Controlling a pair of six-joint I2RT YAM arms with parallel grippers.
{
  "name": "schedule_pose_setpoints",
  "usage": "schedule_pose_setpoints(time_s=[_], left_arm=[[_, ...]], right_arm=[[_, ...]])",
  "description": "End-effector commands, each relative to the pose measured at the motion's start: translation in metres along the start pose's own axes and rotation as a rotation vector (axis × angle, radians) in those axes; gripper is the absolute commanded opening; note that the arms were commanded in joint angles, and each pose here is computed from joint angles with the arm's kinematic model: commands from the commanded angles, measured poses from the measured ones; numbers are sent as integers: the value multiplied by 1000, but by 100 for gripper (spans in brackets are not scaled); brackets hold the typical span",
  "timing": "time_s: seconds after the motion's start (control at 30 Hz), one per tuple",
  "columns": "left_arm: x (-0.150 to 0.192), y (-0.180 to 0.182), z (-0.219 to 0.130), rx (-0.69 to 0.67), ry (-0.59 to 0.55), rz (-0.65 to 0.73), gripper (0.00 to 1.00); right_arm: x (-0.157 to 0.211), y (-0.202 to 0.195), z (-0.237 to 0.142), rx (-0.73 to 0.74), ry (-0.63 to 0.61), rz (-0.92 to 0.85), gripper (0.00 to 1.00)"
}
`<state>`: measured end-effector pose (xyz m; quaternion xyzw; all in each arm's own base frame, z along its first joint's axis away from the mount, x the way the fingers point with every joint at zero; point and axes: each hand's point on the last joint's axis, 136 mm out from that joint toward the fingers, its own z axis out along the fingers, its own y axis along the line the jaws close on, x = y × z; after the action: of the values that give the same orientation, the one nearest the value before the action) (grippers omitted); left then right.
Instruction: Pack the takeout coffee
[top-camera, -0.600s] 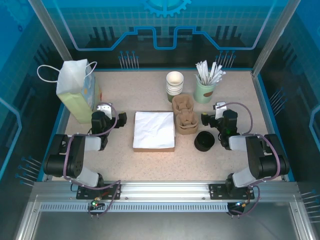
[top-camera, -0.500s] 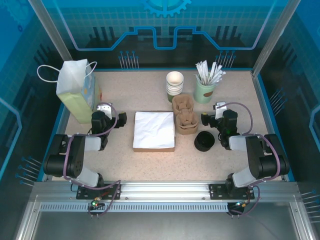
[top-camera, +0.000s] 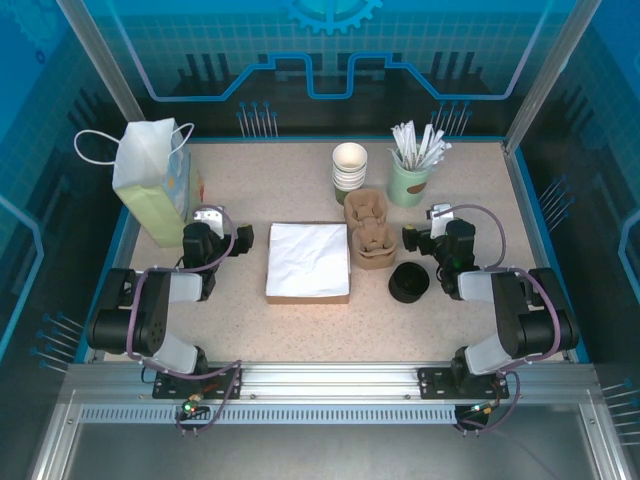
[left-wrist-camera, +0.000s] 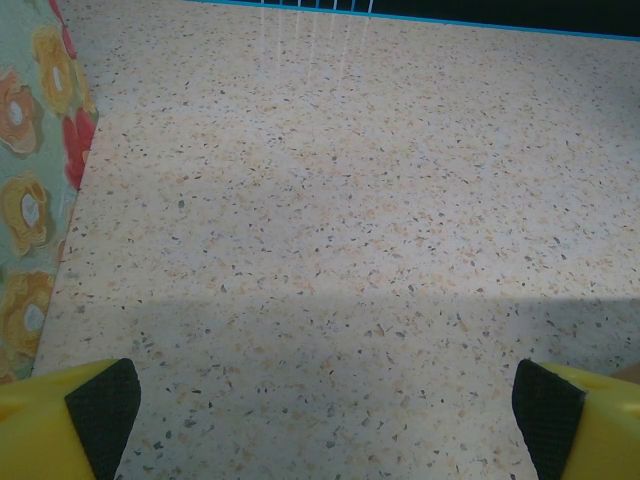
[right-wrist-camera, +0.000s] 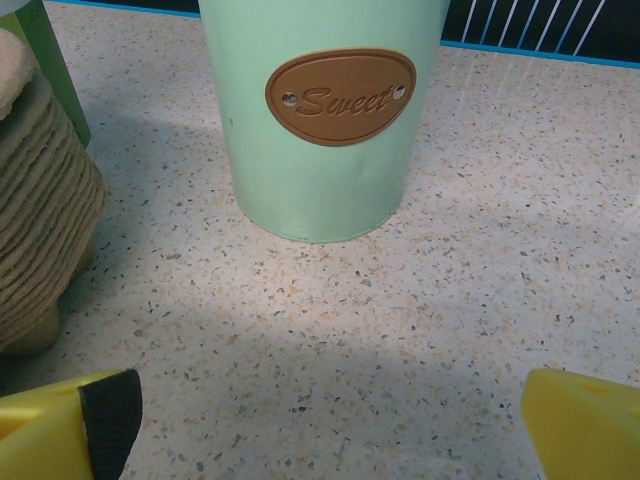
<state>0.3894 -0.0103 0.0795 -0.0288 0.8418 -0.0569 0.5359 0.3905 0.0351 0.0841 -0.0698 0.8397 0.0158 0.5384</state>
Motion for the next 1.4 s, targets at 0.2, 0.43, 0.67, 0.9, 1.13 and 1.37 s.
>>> schedule_pose_setpoints(time_s=[0.2,0.43,0.67,0.9,1.13,1.37], left_arm=[[-26,7,-3,-60,-20,1,99],[-60,-1,-42,-63,34,-119,99],[-50,-33,-91,-4,353,-410,99],[-12,-89,-155,118,644,-493,98],[27,-127,-219,227,847,-637,96],[56,-156,-240,333,977,-662,80]], right_arm=[[-24,-19,-5,43,-4,44,100],[-48,-17,-40,38,61,61,100],[-71,26,-99,-131,189,135,100],[-78,107,-171,-379,319,33,100],[-37,170,-217,-503,531,-96,100],[10,220,-220,-555,677,-284,97]])
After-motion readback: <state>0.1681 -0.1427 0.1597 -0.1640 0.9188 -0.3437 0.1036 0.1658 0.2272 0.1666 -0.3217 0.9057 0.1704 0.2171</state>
